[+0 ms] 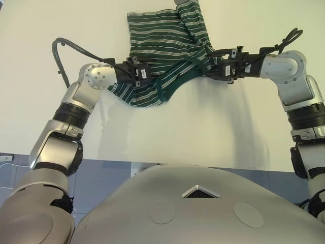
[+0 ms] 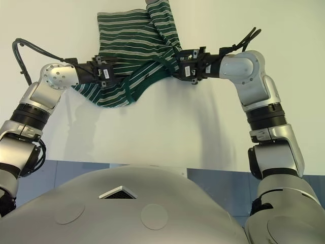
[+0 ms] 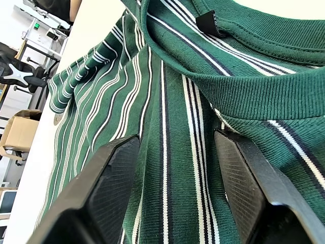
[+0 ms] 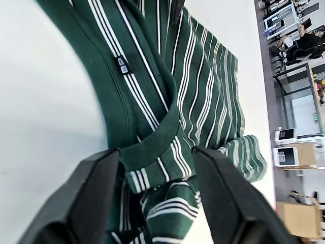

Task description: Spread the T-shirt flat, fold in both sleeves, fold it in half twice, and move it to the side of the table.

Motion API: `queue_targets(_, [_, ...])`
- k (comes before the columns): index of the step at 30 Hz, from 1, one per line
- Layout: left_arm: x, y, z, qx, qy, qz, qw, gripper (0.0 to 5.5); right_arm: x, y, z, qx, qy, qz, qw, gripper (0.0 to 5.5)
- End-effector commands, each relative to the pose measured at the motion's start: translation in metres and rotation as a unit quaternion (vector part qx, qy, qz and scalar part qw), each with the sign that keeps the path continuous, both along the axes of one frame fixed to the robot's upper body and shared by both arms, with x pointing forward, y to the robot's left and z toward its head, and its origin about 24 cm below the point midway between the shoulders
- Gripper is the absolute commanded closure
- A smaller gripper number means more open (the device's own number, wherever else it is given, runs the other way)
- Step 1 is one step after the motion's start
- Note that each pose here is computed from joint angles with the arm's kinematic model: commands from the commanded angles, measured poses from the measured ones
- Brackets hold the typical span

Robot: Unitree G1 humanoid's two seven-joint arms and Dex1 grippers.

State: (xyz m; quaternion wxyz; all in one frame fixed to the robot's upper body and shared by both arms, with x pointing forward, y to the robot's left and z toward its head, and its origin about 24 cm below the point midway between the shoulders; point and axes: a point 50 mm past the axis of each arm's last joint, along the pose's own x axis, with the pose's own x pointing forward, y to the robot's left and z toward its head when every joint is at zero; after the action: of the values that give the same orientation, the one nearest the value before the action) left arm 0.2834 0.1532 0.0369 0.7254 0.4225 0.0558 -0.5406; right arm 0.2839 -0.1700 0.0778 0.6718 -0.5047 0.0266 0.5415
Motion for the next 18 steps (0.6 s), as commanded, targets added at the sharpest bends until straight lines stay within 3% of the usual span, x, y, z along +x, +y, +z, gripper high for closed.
queue_targets(1, [-0.021, 0.010, -0.031, 0.049, 0.080, -0.001, 0.996, 2.79, 0.002, 0.002, -0.005, -0.033, -0.022, 0.011, 0.999, 3.67])
queue_targets(7, [-0.021, 0.010, -0.031, 0.048, 0.083, -0.001, 0.995, 2.79, 0.007, 0.004, -0.008, -0.049, -0.043, 0.001, 0.998, 4.85])
queue_targets(11, [-0.023, 0.009, -0.029, 0.045, 0.082, -0.002, 0.996, 2.79, 0.002, 0.002, -0.011, -0.033, -0.002, -0.005, 0.999, 5.49])
queue_targets(14, [-0.027, 0.003, -0.017, 0.004, 0.087, -0.009, 0.996, 2.79, -0.021, 0.002, 0.000, 0.012, 0.091, 0.005, 0.996, 5.49])
queue_targets(18, [-0.049, 0.002, 0.011, -0.045, 0.112, -0.034, 0.992, 2.79, -0.067, -0.006, 0.034, 0.004, 0.237, 0.051, 0.970, 5.49])
